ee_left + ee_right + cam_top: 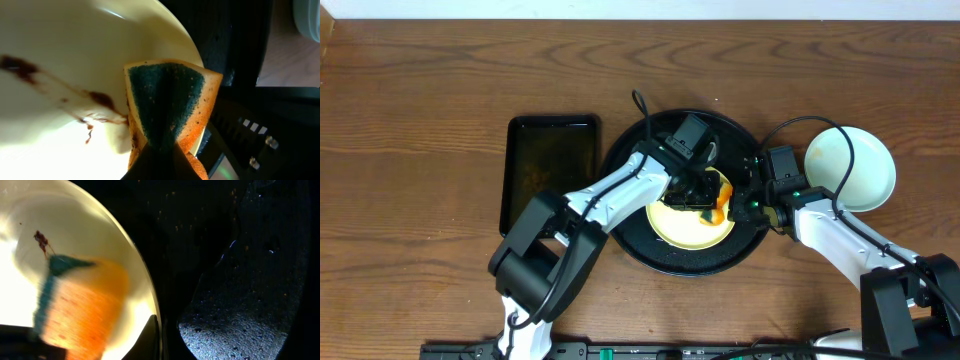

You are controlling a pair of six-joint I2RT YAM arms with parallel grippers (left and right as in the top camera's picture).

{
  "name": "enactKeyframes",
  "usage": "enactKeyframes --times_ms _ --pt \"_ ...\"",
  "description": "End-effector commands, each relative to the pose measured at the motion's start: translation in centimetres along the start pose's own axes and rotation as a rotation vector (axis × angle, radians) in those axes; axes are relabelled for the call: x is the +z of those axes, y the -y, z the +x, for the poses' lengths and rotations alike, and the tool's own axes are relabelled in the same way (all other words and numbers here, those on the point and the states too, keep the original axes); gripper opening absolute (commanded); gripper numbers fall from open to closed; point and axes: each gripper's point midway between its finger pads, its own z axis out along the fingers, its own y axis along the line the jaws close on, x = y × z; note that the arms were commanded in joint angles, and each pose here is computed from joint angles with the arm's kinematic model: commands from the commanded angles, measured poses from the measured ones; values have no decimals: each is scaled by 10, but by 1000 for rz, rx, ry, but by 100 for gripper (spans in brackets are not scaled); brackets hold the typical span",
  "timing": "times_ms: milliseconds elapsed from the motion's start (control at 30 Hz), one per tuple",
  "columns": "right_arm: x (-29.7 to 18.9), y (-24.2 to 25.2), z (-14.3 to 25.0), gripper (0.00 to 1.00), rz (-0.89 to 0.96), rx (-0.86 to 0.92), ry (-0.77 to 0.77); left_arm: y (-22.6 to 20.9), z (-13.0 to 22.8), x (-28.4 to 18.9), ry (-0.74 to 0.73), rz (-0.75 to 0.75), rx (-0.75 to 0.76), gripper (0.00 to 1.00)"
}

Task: Clean dirty plates on tray and stack at the side
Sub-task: 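Scrub the held yellow plate with the sponge in the left gripper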

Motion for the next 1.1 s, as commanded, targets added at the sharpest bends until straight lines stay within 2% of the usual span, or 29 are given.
enactKeyframes --times_ms 0,133,367,567,733,833,933,1067 --pt "5 3 6 1 24 5 -20 9 8 5 -56 59 -20 8" --pt "5 3 6 1 24 5 -20 8 9 7 -57 51 -19 8" --pt "5 4 7 1 26 6 -24 -23 -3 6 31 -120 -28 8" --pt "5 5 10 1 31 8 -33 -35 0 9 33 -163 -37 8" --pt "5 5 10 1 31 8 -34 -77 -14 -2 137 -384 -45 8" --pt "5 6 11 1 33 9 -38 -95 -24 -13 183 -453 -66 8" --pt "5 6 11 1 34 10 -40 -110 -36 -23 225 -487 -94 8" --pt "5 6 11 1 34 9 -39 -111 -42 -31 224 -453 -93 8"
